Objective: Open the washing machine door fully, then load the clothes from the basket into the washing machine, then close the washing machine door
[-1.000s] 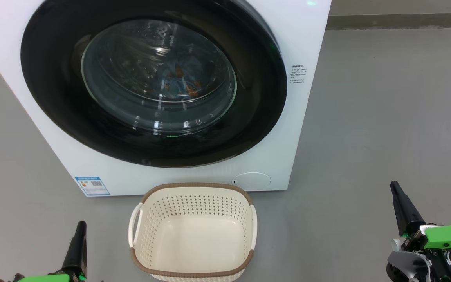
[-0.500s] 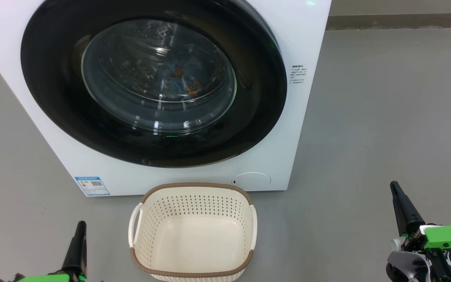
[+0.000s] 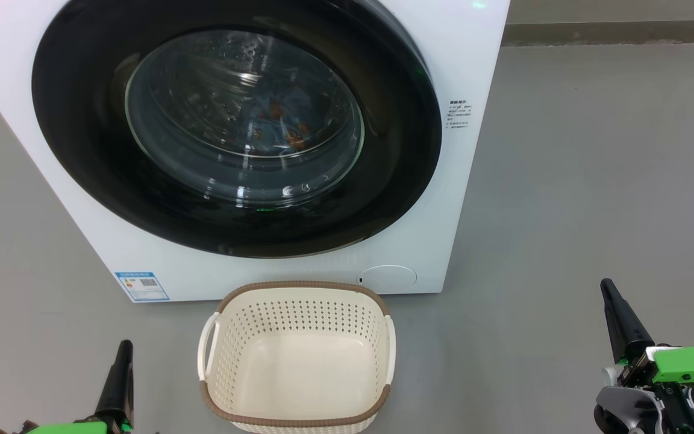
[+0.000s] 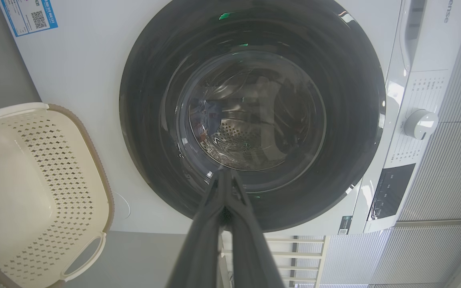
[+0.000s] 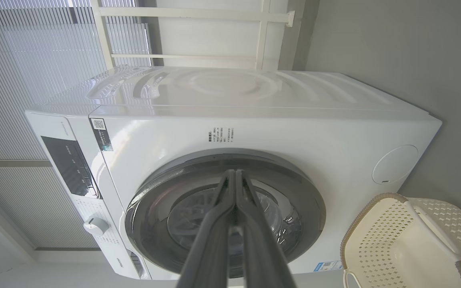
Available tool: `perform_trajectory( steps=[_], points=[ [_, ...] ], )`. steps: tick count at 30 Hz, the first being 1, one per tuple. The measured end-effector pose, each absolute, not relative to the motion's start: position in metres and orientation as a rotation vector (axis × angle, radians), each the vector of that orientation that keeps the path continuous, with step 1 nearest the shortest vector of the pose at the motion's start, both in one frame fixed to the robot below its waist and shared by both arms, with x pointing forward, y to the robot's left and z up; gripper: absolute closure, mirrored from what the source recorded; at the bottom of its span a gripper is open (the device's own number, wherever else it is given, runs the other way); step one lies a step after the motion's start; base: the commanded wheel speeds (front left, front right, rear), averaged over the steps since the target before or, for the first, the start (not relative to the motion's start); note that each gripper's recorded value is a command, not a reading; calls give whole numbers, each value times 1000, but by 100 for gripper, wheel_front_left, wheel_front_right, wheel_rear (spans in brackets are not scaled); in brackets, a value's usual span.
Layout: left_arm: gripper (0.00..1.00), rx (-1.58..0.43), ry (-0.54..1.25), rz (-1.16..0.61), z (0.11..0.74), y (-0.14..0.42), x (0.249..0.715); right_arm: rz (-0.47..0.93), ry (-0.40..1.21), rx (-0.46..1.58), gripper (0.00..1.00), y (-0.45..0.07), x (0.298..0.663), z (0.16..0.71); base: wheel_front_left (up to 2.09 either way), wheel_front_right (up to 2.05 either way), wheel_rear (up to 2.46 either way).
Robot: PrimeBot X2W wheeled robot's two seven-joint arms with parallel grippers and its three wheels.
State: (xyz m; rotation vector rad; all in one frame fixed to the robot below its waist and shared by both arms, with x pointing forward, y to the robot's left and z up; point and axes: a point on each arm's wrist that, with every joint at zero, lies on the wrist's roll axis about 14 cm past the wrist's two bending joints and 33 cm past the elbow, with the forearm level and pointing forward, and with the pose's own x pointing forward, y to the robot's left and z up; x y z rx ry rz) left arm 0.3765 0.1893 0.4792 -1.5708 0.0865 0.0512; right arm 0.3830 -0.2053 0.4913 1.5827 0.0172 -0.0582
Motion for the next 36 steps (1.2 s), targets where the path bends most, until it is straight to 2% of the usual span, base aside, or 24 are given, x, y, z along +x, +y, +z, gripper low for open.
perform_trajectory(
  steps=[36],
  points=[
    [100, -1571, 86, 51, 479, 189, 377, -59, 17, 1584, 100, -206, 383, 491, 0, 0, 0]
  ],
)
